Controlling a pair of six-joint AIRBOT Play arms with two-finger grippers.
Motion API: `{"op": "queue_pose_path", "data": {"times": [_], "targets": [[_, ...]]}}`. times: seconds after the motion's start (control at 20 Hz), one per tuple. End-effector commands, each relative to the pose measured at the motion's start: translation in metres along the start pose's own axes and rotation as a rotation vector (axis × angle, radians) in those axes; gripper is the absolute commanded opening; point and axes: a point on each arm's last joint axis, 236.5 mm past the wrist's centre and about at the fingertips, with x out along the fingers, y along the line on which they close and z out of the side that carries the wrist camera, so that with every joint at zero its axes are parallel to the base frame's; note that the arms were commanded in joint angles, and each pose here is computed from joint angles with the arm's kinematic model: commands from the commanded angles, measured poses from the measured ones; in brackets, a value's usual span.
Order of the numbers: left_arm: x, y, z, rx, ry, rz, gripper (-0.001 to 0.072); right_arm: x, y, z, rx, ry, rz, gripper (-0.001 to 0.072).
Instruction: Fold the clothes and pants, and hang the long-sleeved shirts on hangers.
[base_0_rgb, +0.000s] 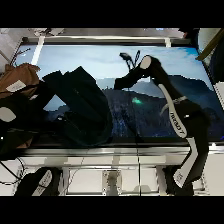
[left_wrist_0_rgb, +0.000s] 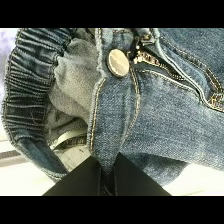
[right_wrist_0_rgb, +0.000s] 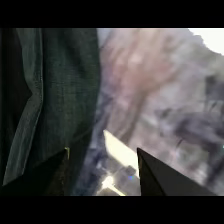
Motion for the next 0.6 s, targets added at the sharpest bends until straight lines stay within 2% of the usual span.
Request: {"op": "queue_pose_path", "data": {"times": [0.0, 0.1, 0.4, 0.55], "targets": [[-0.004, 0.006, -0.003, -0.010, -0.002, 0.025, 0.0024, 0.038, 0.032, -0.011, -0.021, 0.046, 0.100, 0.0490], [-0.004, 0.006, -0.002, -0.010, -0.005, 0.026, 0.0024, 0.047, 0.055, -0.012, -0.049, 0.047, 0.167, 0.0489], [-0.004, 0.006, -0.002, -0.018, -0.006, 0.026, 0.0024, 0.080, 0.086, -0.034, -0.119, 0.118, 0.197, 0.0479], [-0.004, 0.007, -0.001, -0.018, -0.009, 0.027, 0.0024, 0.091, 0.095, -0.040, -0.153, 0.134, 0.201, 0.0397]]}}
